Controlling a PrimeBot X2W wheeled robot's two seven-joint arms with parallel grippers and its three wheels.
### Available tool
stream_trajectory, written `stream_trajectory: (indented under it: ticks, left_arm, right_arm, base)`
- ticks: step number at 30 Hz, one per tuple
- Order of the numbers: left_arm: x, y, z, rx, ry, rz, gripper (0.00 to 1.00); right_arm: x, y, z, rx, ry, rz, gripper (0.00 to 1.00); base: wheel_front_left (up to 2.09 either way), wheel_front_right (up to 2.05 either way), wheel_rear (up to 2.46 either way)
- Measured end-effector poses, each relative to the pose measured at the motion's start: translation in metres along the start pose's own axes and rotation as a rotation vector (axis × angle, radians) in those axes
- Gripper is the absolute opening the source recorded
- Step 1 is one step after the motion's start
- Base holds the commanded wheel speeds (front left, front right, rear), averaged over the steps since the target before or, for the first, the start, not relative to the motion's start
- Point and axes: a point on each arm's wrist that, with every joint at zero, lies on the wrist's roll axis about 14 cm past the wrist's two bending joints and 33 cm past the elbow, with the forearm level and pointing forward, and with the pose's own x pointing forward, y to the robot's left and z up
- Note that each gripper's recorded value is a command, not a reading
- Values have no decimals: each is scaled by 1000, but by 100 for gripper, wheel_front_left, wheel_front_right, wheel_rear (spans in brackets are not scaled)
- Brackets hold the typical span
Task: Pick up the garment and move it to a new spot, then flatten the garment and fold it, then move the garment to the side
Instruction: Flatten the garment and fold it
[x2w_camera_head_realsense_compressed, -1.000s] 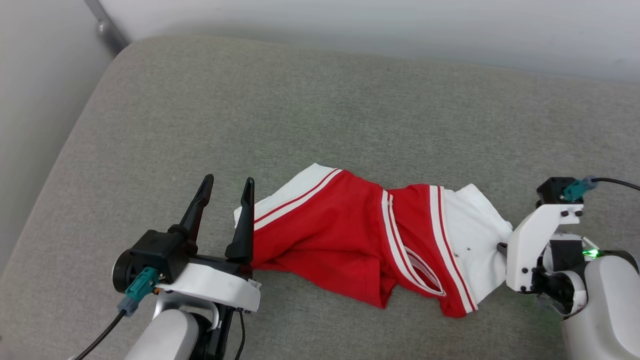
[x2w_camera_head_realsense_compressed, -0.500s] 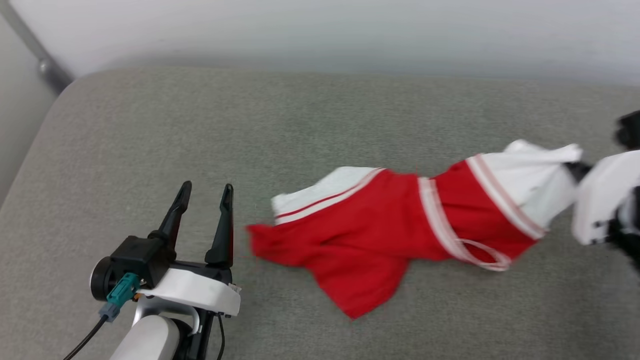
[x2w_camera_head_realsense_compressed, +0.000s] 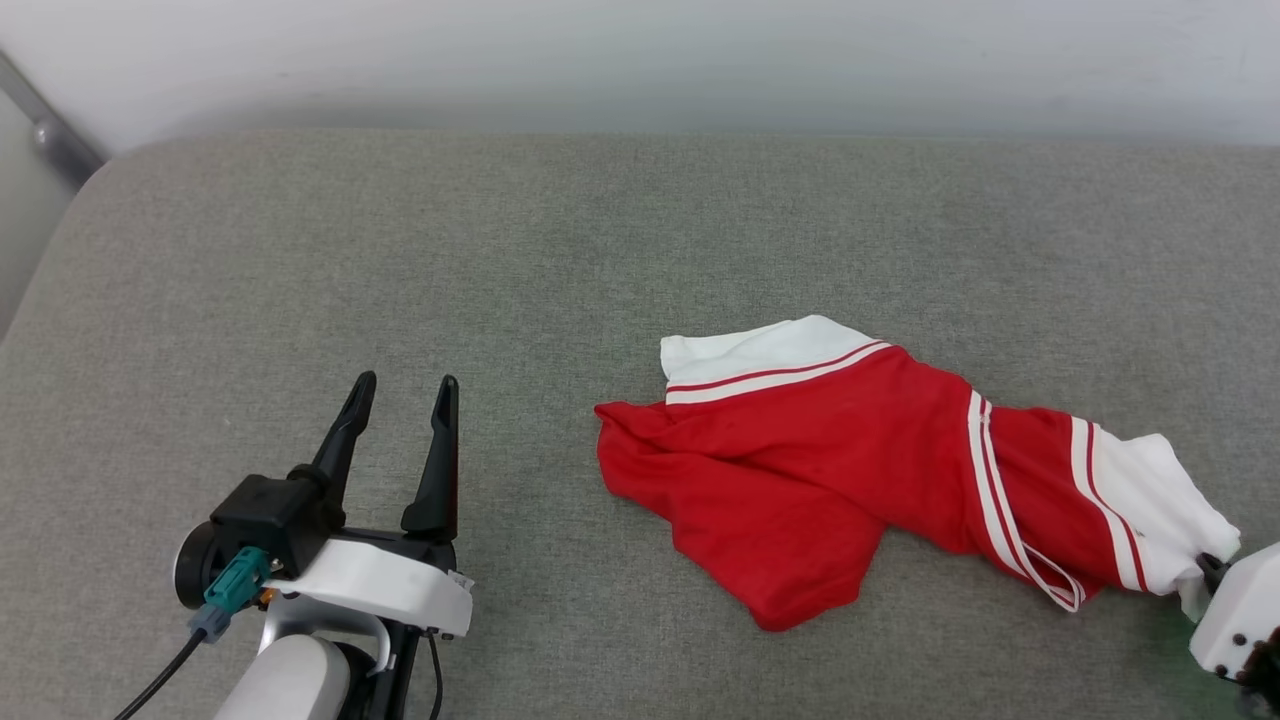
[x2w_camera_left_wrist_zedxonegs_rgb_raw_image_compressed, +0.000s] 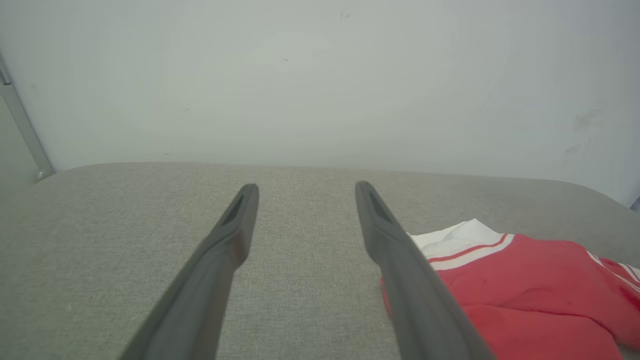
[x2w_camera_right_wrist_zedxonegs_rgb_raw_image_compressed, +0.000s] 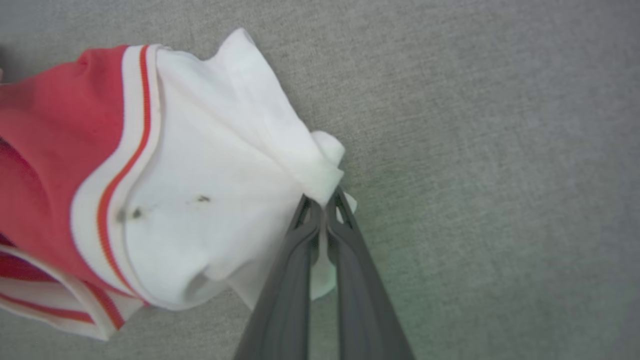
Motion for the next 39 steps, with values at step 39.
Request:
stream_trajectory:
  ticks: [39]
  left_arm:
    - [26,-61,-49,51,438,-294,100]
  right_arm:
    - [-110,109,72,-174,-751,264,100]
  base:
    - [0,0,0]
